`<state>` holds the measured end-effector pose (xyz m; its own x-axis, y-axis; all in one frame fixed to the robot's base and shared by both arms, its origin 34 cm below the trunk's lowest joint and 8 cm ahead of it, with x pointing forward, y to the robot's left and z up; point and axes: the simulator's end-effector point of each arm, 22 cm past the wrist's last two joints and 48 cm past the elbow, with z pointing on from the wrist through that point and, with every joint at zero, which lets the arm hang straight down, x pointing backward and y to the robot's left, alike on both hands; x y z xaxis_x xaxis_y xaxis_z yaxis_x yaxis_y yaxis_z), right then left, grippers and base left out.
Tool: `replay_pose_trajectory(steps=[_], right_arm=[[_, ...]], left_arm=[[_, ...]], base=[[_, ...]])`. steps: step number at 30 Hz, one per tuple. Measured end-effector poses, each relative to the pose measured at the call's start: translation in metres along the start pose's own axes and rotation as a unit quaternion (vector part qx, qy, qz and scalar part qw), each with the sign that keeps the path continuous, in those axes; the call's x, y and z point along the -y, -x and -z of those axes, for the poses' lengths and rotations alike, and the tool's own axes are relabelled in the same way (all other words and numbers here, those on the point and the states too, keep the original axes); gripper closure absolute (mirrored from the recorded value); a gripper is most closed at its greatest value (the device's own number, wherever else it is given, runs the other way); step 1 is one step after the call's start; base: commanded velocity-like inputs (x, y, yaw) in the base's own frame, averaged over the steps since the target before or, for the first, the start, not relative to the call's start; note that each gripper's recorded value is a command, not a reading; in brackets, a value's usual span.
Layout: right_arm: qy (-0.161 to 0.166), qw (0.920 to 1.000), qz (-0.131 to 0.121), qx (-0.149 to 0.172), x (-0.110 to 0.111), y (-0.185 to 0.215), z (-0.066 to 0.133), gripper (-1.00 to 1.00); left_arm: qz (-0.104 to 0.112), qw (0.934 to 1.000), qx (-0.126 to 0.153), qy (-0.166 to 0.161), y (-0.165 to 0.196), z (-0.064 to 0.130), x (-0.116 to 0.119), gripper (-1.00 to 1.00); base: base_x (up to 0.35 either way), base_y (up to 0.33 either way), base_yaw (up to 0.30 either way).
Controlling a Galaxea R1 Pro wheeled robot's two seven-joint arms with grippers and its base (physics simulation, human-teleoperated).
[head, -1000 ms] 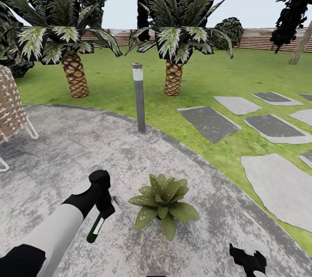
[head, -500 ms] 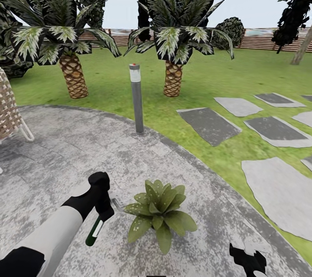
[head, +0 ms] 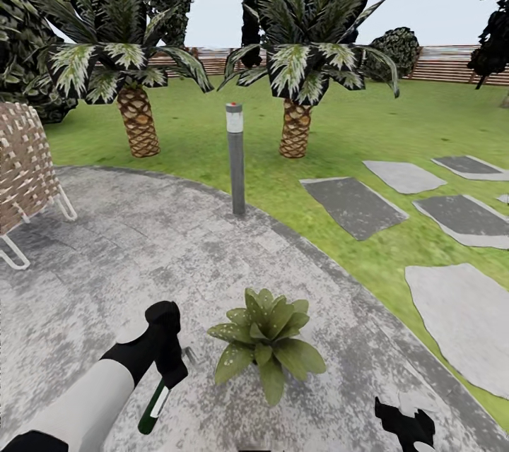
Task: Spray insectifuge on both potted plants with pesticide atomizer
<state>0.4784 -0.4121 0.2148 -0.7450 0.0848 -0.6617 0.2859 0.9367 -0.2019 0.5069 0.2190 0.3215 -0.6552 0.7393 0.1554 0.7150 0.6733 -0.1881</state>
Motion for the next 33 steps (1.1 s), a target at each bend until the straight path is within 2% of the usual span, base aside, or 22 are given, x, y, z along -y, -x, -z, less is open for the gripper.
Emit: replay_pose_trajectory(steps=[10, 13, 15, 18, 20, 21, 23, 24, 26, 27, 30, 33], right_arm=[[0.001, 1.0, 0.001, 0.0, 0.0, 0.0, 0.0, -1.0], [0.0, 1.0, 0.001, 0.001, 0.001, 0.001, 0.0, -1.0], [-0.007, 1.0, 0.003, 0.004, 0.013, 0.004, -0.002, -1.0], [-0.019, 0.9997, 0.01, 0.008, 0.035, 0.009, -0.005, -1.0], [-0.021, 0.9996, 0.012, 0.014, 0.039, 0.012, -0.005, -1.0], [-0.019, 0.9993, 0.012, 0.03, 0.04, 0.018, -0.005, -1.0], [0.006, 0.9978, 0.017, 0.064, 0.031, 0.023, 0.0, -1.0], [0.044, 0.9951, 0.025, 0.085, 0.015, 0.027, 0.004, -1.0], [0.068, 0.9925, 0.031, 0.096, 0.006, 0.029, 0.007, -1.0], [0.079, 0.9912, 0.034, 0.1, 0.002, 0.03, 0.009, -1.0], [0.084, 0.9906, 0.035, 0.102, -0.001, 0.029, 0.01, -1.0], [0.084, 0.9907, 0.033, 0.102, -0.003, 0.028, 0.011, -1.0]], left_arm=[[0.002, 1.0, 0.002, 0.004, -0.001, 0.002, -0.004, 1.0], [0.014, 0.9999, 0.006, 0.002, -0.006, 0.003, -0.01, 1.0], [0.024, 0.9995, 0.015, 0.011, -0.005, 0.004, -0.018, 1.0], [0.027, 0.9988, 0.018, 0.036, -0.004, 0.003, -0.03, 1.0], [0.028, 0.9987, 0.028, 0.032, -0.001, 0.0, -0.027, 1.0], [0.029, 0.9985, 0.036, 0.027, 0.0, -0.003, -0.024, 1.0], [0.034, 0.9973, 0.047, 0.044, 0.003, -0.006, -0.031, 1.0], [0.04, 0.996, 0.057, 0.057, 0.005, -0.008, -0.036, 1.0], [0.048, 0.9956, 0.065, 0.048, 0.005, -0.018, -0.028, 1.0], [0.049, 0.9954, 0.075, 0.034, 0.006, -0.027, -0.016, 1.0], [0.026, 0.9943, 0.094, 0.044, 0.012, -0.037, -0.012, 1.0], [0.022, 0.9927, 0.104, 0.058, 0.018, -0.038, -0.014, 1.0]], base=[[-0.245, -0.171, 0.0], [-0.122, -0.077, 0.0], [-0.026, -0.016, 0.0], [-0.007, -0.004, 0.0], [-0.001, -0.001, 0.0], [0.0, 0.0, 0.0], [0.0, 0.0, 0.0], [0.0, 0.0, 0.0], [0.0, 0.0, 0.0], [0.0, 0.0, 0.0], [0.0, 0.0, 0.0], [0.0, 0.0, 0.014]])
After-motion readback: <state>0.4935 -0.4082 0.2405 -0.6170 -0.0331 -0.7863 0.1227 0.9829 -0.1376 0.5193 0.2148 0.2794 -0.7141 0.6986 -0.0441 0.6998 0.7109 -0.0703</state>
